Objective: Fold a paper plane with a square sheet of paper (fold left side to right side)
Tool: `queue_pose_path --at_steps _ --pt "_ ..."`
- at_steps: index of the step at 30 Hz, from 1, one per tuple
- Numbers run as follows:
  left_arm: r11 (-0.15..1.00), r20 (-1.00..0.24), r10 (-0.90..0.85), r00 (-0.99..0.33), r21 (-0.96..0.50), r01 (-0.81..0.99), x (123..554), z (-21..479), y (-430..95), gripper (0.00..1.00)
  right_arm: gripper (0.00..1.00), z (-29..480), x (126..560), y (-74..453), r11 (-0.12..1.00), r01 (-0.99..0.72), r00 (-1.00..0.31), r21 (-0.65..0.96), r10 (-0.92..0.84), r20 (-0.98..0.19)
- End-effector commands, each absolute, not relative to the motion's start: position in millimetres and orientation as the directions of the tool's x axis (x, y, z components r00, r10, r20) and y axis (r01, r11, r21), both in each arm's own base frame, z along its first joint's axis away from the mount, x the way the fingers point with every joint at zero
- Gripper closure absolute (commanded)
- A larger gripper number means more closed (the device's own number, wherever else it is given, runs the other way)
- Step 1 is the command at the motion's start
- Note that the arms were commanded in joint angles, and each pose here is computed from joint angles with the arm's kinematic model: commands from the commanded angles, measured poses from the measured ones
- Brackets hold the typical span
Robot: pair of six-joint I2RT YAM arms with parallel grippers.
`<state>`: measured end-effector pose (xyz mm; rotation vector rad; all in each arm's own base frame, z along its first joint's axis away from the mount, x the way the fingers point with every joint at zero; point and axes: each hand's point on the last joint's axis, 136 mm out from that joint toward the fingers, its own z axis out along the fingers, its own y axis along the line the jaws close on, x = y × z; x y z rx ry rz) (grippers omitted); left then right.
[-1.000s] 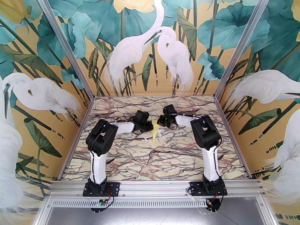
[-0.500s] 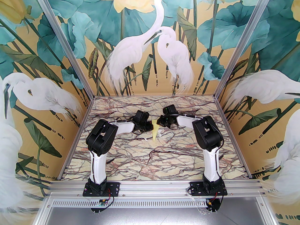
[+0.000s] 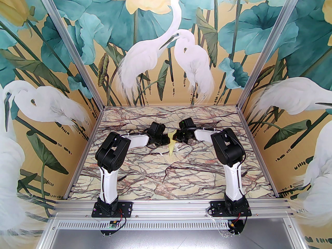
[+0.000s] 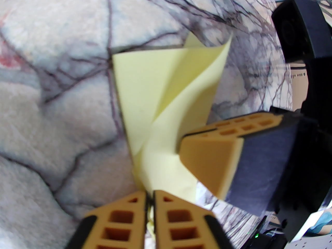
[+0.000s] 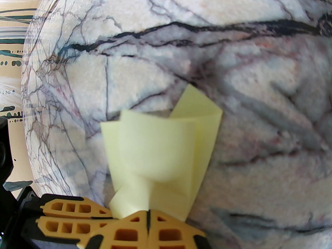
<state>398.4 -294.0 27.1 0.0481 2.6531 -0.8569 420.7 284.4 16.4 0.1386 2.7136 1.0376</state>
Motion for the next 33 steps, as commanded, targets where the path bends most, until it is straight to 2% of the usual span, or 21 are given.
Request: queue_pose_path --at_steps 1,3,6,9,16,21,33 --pt "0.831 -0.401 -0.08 -0.913 -0.533 0.161 399.4 66.9 -287.1 0.78 1.0 -16.1 407.4 269.0 0.791 0.068 -0.976 0.608 0.18 -0.125" --pt "0.81 -0.42 -0.104 -0.902 -0.562 0.168 395.9 83.5 -288.1 0.81 1.0 -15.8 406.6 269.1 0.791 0.068 -0.976 0.609 0.18 -0.125" --pt "0.75 -0.405 -0.137 -0.904 -0.638 0.172 386.1 96.8 -297.8 0.92 1.0 -14.1 406.9 268.5 0.791 0.064 -0.975 0.608 0.18 -0.131" --pt "0.7 -0.377 -0.137 -0.916 -0.691 0.179 374.8 98.1 -315.0 0.95 1.0 -14.2 407.1 268.5 0.791 0.064 -0.975 0.609 0.18 -0.132" --pt "0.691 -0.324 -0.089 -0.942 -0.701 0.176 357.2 70.0 -339.3 0.96 1.0 -16.5 407.0 268.9 0.792 0.064 -0.976 0.607 0.178 -0.129" --pt "0.719 -0.293 -0.08 -0.953 -0.679 0.148 353.4 43.6 -334.4 0.96 1.0 -17.1 406.9 268.9 0.791 0.066 -0.975 0.608 0.18 -0.127" --pt "0.72 -0.247 -0.083 -0.966 -0.685 0.113 331.4 19.9 -327.4 0.95 1.0 -21.3 407.0 269.2 0.789 0.076 -0.975 0.61 0.186 -0.12"
